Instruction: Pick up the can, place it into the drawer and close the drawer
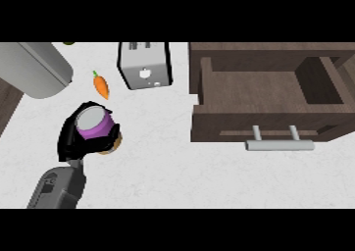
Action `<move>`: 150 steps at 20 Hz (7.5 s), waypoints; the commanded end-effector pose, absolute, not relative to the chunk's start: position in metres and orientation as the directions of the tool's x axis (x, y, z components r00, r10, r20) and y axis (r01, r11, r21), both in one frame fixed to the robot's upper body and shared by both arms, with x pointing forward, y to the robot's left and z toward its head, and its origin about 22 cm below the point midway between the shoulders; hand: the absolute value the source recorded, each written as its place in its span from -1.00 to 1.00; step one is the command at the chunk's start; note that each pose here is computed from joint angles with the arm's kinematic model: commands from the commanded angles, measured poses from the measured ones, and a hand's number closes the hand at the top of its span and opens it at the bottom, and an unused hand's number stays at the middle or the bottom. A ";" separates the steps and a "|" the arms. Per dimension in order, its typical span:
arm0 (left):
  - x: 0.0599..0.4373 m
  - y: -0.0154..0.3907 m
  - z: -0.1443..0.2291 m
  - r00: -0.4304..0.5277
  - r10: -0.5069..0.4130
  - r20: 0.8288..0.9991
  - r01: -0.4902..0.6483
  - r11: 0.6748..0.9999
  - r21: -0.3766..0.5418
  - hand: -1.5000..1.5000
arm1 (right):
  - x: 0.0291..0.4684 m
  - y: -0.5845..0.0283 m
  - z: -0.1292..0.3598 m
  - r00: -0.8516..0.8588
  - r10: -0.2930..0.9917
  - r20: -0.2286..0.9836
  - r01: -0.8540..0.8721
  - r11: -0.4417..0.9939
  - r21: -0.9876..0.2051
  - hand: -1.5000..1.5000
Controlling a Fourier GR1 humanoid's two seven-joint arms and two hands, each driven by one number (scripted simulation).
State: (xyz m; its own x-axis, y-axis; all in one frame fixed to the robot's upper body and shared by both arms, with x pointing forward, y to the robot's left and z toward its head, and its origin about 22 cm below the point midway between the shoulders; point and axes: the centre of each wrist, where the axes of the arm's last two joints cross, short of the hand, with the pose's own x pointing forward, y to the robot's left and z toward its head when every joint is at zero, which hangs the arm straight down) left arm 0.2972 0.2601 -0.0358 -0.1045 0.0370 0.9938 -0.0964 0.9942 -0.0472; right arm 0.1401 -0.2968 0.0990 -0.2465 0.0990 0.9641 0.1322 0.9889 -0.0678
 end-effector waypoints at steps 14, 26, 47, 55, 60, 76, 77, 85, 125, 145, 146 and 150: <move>0.338 0.137 0.096 -0.187 0.002 0.982 0.081 0.997 0.014 1.00 | 0.134 -0.289 0.103 -0.269 0.107 0.957 0.142 0.987 -0.071 -1.00; 0.369 0.068 0.191 -0.266 -0.044 0.963 0.108 0.991 0.075 1.00 | 0.140 -0.302 0.087 -0.251 0.116 0.961 0.151 0.985 -0.080 -1.00; 0.410 -0.018 0.255 -0.224 -0.144 0.964 0.100 0.980 0.170 1.00 | 0.155 -0.310 0.101 -0.258 0.113 0.959 0.132 0.988 -0.081 -1.00; 0.418 -0.024 0.238 -0.212 -0.178 0.961 0.090 0.975 0.201 1.00 | 0.171 -0.306 0.100 -0.279 0.098 0.955 0.124 0.990 -0.065 -1.00; 0.428 -0.014 0.217 -0.190 -0.198 0.962 0.091 0.972 0.218 1.00 | 0.172 -0.297 0.102 -0.279 0.106 0.954 0.118 0.990 -0.075 -1.00; 0.426 -0.014 0.181 -0.234 -0.342 0.910 -0.020 0.937 0.348 1.00 | 0.175 -0.295 0.105 -0.288 0.119 0.950 0.086 0.991 -0.098 -1.00; 0.429 -0.007 0.172 -0.233 -0.347 0.909 -0.043 0.937 0.347 1.00 | 0.177 -0.293 0.110 -0.289 0.114 0.951 0.073 0.993 -0.097 -1.00; 0.430 -0.008 0.171 -0.207 -0.366 0.907 -0.098 0.931 0.353 -1.00 | 0.178 -0.283 0.109 -0.309 0.102 0.945 0.077 0.994 -0.082 -1.00; 0.419 -0.024 0.194 -0.218 -0.167 0.962 -0.135 0.981 0.140 -1.00 | 0.235 -0.224 0.097 -0.335 0.886 0.322 0.206 0.402 -0.892 -1.00; 0.419 0.077 0.218 -0.203 -0.194 0.960 -0.141 0.976 0.168 -1.00 | 0.321 -0.234 -0.002 -0.154 0.957 0.246 0.260 0.280 -0.924 -1.00; 0.416 0.076 0.214 -0.192 -0.178 0.965 -0.125 0.980 0.156 -1.00 | 0.332 -0.249 0.000 -0.147 0.955 0.256 0.268 0.287 -0.920 -1.00; 0.406 0.073 0.217 -0.182 -0.196 0.964 -0.141 0.975 0.172 -1.00 | 0.352 -0.223 -0.008 -0.148 0.970 0.191 0.281 0.226 -0.933 -1.00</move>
